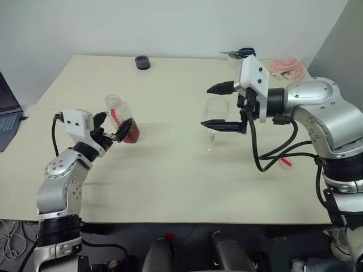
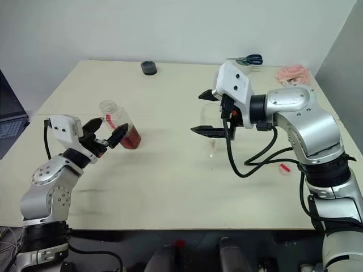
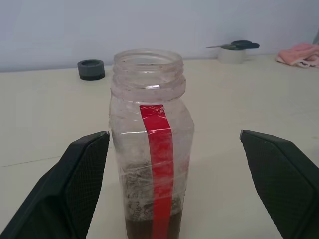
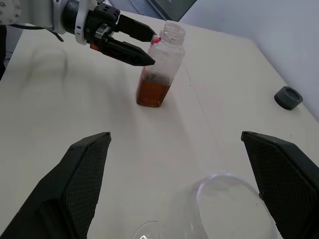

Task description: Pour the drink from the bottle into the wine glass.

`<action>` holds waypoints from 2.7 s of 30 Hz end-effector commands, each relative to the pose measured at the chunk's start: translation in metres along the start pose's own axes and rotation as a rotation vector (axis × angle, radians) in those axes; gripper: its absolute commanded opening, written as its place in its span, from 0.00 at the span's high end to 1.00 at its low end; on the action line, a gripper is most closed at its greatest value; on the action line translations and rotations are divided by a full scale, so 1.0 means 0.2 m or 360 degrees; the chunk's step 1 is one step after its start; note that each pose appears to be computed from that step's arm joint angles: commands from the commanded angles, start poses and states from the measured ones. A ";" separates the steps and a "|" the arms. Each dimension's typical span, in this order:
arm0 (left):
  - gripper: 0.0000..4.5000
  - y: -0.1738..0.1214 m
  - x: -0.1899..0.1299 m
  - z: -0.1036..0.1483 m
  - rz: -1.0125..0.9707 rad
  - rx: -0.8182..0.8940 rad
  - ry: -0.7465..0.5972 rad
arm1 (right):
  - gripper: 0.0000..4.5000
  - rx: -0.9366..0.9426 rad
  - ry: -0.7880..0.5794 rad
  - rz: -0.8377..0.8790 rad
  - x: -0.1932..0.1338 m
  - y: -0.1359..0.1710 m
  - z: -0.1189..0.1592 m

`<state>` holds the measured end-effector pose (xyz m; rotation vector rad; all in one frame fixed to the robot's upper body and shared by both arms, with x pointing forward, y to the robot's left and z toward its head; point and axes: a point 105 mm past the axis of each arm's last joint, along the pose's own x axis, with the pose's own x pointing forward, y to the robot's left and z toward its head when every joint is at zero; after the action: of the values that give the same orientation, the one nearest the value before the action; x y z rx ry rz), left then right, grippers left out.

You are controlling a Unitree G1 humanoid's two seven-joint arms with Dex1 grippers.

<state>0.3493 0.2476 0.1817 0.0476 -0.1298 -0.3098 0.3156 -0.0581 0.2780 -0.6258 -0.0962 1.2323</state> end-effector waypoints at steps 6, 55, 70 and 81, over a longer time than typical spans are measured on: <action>0.00 0.07 0.09 0.05 0.0109 0.0122 -0.0053 | 0.01 -0.0067 -0.0055 0.0012 0.01 0.01 0.06; 0.52 -0.72 0.64 0.72 -0.0773 0.1896 -0.0726 | 0.00 0.0377 -0.0129 -0.0739 -0.41 0.21 -0.28; 0.52 -0.91 0.68 0.64 -0.0952 0.2226 -0.0830 | 0.00 0.0399 -0.0109 -0.0739 -0.41 0.24 -0.27; 0.52 -0.92 0.69 0.60 -0.0932 0.2427 -0.0873 | 0.00 0.0399 -0.0119 -0.0734 -0.41 0.22 -0.27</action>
<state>0.4141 0.0317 0.2818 1.5274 -0.7956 -0.7876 0.2721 -0.1448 0.2213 -0.2899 -0.0902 0.8062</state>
